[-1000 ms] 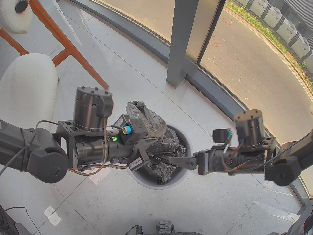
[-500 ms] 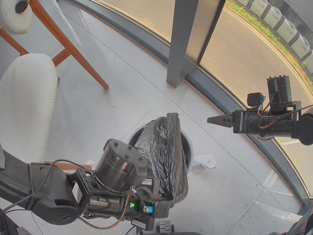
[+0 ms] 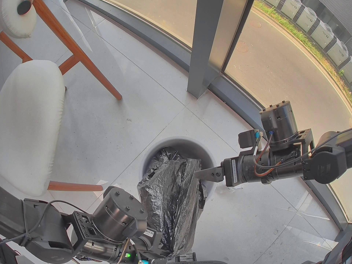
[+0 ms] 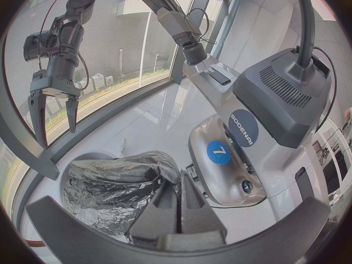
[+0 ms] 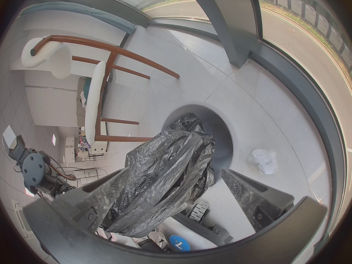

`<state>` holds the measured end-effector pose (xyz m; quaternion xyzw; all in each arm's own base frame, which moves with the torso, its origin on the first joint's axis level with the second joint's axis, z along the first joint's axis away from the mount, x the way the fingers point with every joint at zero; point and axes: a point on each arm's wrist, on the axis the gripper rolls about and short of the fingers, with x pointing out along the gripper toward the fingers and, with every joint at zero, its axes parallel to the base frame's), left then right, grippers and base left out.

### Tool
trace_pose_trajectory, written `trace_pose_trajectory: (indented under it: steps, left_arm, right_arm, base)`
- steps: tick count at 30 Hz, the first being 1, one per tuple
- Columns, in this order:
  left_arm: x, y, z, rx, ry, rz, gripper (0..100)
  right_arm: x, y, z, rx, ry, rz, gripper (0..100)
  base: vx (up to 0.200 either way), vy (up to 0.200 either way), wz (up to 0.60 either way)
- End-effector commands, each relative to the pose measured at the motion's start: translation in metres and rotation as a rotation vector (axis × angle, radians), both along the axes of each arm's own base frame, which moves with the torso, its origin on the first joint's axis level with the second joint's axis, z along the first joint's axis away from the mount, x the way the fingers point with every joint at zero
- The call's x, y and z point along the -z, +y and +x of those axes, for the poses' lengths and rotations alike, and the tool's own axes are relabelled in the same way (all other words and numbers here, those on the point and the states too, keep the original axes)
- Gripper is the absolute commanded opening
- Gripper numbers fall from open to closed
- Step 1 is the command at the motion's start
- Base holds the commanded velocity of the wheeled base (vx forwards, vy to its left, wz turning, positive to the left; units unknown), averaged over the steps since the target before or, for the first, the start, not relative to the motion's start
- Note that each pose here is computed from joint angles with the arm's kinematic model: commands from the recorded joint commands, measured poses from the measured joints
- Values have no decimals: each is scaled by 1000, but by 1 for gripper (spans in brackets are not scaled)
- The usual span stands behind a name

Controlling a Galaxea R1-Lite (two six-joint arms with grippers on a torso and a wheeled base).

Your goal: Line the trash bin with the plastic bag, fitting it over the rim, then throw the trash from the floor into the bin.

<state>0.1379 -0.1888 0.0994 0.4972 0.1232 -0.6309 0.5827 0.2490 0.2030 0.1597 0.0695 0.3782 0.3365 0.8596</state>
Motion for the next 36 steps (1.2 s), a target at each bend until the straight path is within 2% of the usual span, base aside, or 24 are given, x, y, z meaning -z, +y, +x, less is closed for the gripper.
trace_pose_trajectory:
  steps: [1, 11, 18, 23, 31, 34, 36]
  left_arm:
    - [7, 22, -14, -28, 39, 29, 0]
    - [32, 73, -25, -191, 131, 117, 0]
    - [24, 85, -2, -323, 100, 79, 0]
    - [16, 82, 10, -332, 63, 53, 0]
    - [15, 81, 10, -329, 57, 47, 0]
    - [16, 82, 8, -329, 62, 52, 0]
    - [16, 83, 8, -329, 62, 52, 0]
  right_arm:
    - [16, 10, 5, -16, 34, -31, 100]
    - [28, 38, 8, -67, 46, -48, 100]
    - [38, 41, 2, -65, 70, -83, 100]
    - [41, 37, -3, -64, 85, -96, 100]
    - [60, 43, -6, -67, 142, -118, 100]
    - [66, 52, -4, -44, 177, -94, 100]
    - [70, 64, -3, -13, 202, -48, 100]
  base:
    - [0, 0, 0]
    - [0, 0, 0]
    - [0, 0, 0]
    - [0, 0, 0]
    - [0, 0, 0]
    - [0, 0, 0]
    - [0, 0, 0]
